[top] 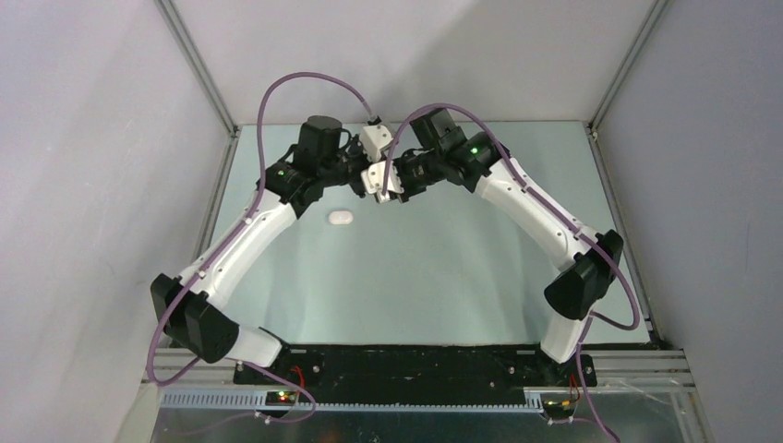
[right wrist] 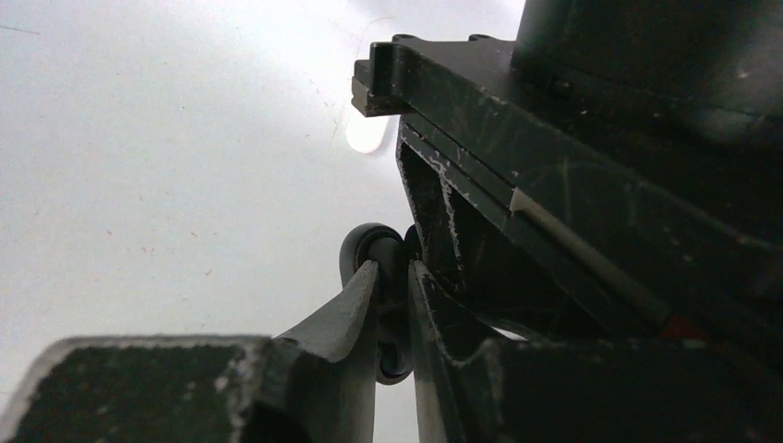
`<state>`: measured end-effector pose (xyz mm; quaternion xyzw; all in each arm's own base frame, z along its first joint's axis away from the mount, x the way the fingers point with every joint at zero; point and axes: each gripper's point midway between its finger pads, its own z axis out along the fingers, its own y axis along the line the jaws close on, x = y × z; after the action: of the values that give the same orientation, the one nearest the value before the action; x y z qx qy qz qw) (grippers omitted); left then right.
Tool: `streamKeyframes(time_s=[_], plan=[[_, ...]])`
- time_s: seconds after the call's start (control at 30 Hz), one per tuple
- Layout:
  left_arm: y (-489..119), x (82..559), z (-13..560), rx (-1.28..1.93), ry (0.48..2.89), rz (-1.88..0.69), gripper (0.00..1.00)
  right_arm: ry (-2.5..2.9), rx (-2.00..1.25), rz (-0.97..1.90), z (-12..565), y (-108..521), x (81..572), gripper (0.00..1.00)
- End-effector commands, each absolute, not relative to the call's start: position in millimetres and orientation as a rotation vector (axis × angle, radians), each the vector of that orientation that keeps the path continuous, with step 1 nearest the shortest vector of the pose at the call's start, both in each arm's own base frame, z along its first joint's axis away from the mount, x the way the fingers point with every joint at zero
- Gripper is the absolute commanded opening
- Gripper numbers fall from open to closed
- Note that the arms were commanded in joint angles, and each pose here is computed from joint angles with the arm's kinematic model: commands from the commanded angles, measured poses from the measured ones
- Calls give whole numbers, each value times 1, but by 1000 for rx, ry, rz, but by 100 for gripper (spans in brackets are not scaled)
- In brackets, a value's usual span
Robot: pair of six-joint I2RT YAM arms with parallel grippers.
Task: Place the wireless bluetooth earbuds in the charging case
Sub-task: Place the earbud in the charging case.
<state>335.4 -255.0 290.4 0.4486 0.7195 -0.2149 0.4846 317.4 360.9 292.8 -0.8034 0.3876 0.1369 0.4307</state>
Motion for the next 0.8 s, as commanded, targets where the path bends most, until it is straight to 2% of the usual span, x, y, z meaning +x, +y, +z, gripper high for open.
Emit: streamKeyframes(time_s=[0.0, 0.13, 0.47, 0.77], plan=[[-263, 325, 331, 1102, 1585, -529, 0, 985, -1912, 319, 303, 360, 323, 24], [-262, 326, 329, 1100, 1591, -524, 0, 967, -1875, 327, 312, 357, 319, 28], [-260, 328, 319, 1103, 1615, -513, 0, 981, -1845, 392, 322, 343, 310, 30], [-253, 331, 307, 1120, 1631, -475, 0, 1015, -1608, 509, 376, 309, 292, 34]])
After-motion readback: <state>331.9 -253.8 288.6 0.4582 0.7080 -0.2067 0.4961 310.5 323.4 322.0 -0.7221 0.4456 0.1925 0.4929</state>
